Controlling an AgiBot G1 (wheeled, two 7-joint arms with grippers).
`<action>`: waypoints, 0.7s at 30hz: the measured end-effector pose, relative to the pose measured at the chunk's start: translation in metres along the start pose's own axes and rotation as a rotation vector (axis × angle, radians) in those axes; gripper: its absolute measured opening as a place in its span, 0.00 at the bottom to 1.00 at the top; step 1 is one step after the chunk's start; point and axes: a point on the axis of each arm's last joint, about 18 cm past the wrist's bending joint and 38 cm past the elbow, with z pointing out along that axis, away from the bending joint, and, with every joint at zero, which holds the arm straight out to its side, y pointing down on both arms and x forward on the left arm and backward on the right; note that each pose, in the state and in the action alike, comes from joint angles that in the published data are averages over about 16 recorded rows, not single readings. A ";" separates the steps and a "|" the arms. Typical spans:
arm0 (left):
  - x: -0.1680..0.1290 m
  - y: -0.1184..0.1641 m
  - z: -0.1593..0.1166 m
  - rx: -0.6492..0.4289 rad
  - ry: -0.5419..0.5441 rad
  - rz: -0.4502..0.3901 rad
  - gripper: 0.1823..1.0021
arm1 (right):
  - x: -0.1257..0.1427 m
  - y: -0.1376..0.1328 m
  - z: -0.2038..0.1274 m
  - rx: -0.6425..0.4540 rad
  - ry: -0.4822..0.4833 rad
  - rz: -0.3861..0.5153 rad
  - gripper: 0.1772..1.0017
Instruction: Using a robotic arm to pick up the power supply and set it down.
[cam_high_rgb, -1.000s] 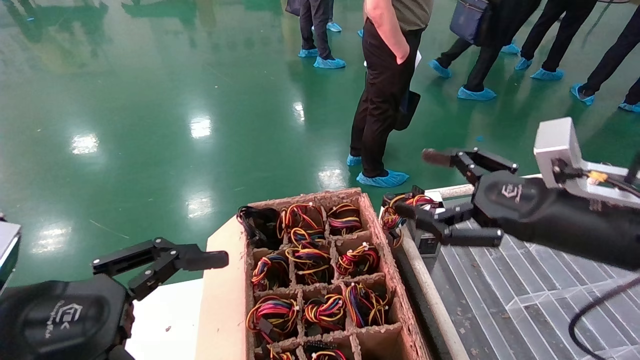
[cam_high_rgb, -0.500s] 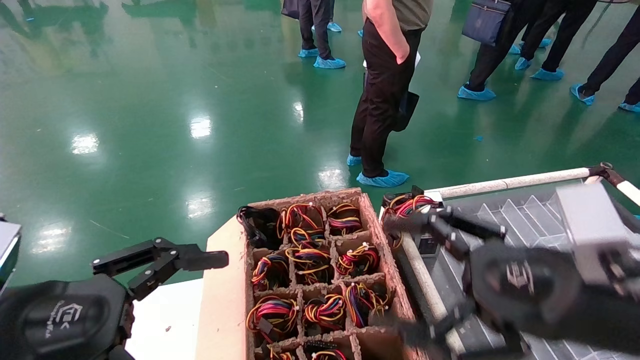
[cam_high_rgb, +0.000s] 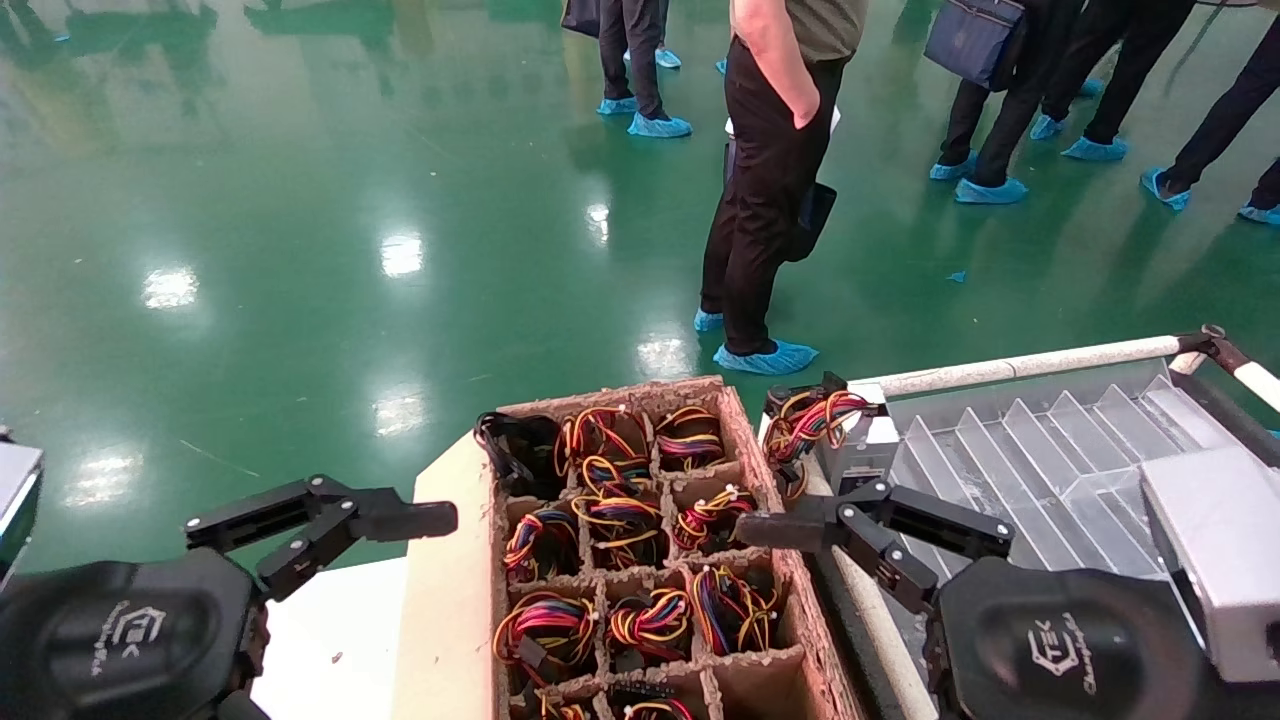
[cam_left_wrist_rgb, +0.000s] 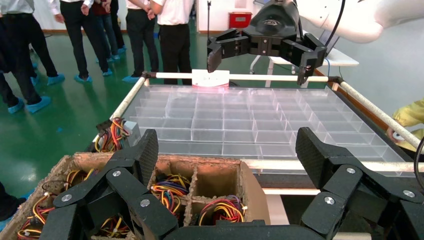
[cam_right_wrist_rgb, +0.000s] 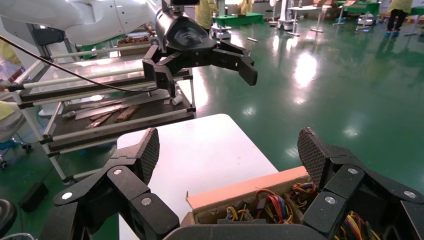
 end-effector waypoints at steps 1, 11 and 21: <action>0.000 0.000 0.000 0.000 0.000 0.000 1.00 | 0.000 0.000 0.000 0.000 0.000 0.000 1.00; 0.000 0.000 0.000 0.000 0.000 0.000 1.00 | -0.002 0.000 0.000 0.000 -0.005 0.001 1.00; 0.000 0.000 0.000 0.000 0.000 0.000 1.00 | -0.003 0.000 0.000 0.001 -0.009 0.002 1.00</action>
